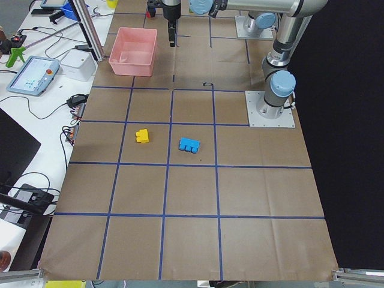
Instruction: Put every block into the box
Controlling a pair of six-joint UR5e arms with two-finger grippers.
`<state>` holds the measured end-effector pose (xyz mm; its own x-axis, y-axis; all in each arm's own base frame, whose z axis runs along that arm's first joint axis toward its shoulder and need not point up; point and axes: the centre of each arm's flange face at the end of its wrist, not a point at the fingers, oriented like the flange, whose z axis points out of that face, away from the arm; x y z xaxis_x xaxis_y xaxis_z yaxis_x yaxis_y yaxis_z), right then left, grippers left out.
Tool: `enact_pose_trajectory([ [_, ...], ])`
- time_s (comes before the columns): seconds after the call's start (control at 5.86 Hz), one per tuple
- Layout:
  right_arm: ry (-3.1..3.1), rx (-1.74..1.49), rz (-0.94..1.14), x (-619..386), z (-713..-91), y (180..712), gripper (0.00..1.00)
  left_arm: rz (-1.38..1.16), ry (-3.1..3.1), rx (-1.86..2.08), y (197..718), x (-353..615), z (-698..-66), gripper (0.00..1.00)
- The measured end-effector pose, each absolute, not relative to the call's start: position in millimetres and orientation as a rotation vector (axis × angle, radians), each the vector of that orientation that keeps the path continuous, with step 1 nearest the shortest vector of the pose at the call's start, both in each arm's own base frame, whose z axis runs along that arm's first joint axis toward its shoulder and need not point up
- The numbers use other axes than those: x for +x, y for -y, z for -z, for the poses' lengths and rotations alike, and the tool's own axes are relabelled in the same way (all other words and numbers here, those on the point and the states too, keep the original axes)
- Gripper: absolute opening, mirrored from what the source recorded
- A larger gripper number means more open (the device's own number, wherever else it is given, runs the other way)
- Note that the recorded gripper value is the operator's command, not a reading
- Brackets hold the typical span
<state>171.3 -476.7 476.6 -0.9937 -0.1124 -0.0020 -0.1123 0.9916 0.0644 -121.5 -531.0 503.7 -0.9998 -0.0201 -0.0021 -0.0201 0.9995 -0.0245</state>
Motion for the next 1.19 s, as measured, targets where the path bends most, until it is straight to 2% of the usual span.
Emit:
enact_pose_trajectory([
  [0.17, 3.133, 0.178, 0.105, 171, -476, 477, 1.0, 0.039, -3.137, -0.015, 534, -105, -504, 1.0],
  [0.51, 3.13, 0.183, 0.109, 171, -473, 480, 1.0, 0.014, -3.136, 0.062, 537, 13, -498, 1.0],
  [1.19, 3.128, 0.207, 0.108, 134, -461, 496, 0.98, -0.095, -3.185, 0.35, 452, 251, -436, 0.99],
])
